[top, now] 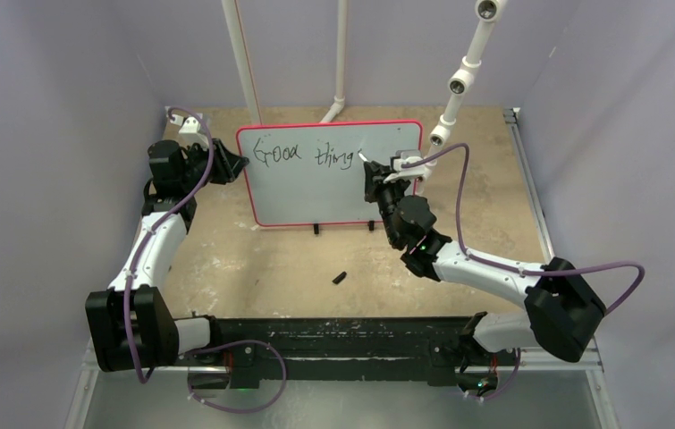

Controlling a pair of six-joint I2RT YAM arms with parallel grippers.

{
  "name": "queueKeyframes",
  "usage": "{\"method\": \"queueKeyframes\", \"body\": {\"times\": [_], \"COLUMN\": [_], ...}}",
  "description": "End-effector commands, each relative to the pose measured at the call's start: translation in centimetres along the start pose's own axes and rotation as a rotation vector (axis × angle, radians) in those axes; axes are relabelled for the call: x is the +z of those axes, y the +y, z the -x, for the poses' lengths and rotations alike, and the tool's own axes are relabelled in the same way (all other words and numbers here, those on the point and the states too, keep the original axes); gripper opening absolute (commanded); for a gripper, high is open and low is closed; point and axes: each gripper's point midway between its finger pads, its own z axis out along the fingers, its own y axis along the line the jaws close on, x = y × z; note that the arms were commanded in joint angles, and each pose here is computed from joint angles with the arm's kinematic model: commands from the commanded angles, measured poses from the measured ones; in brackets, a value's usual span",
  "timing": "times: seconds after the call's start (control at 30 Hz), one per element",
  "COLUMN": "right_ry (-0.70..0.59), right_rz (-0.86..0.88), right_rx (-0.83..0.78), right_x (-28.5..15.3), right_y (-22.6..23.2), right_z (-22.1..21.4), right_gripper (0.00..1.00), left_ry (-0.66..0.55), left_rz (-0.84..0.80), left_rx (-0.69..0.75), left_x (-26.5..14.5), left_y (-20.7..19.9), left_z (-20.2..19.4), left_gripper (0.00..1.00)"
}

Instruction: Write a sentence on the whiteboard

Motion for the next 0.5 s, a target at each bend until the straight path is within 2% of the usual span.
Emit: {"method": "queueKeyframes", "body": {"times": [0.0,0.47], "right_ry": [0.015,0.021], "right_rz": [-0.018,-0.074], "right_rx": [-0.005,0.0], "right_x": [0.4,-0.1], "right_y": [-0.2,-1.5], "right_z": [-0.2,-0.5], "right_gripper": [0.0,0.0], "left_ry": [-0.031,-0.032], "left_rz": [-0.008,-0.007], "left_rx": [0.035,0.036], "left_x": [-0.2,-0.2], "left_y": [-0.3,-0.3], "left_z": [0.9,0.9], "left_gripper": [0.29,0.29]}}
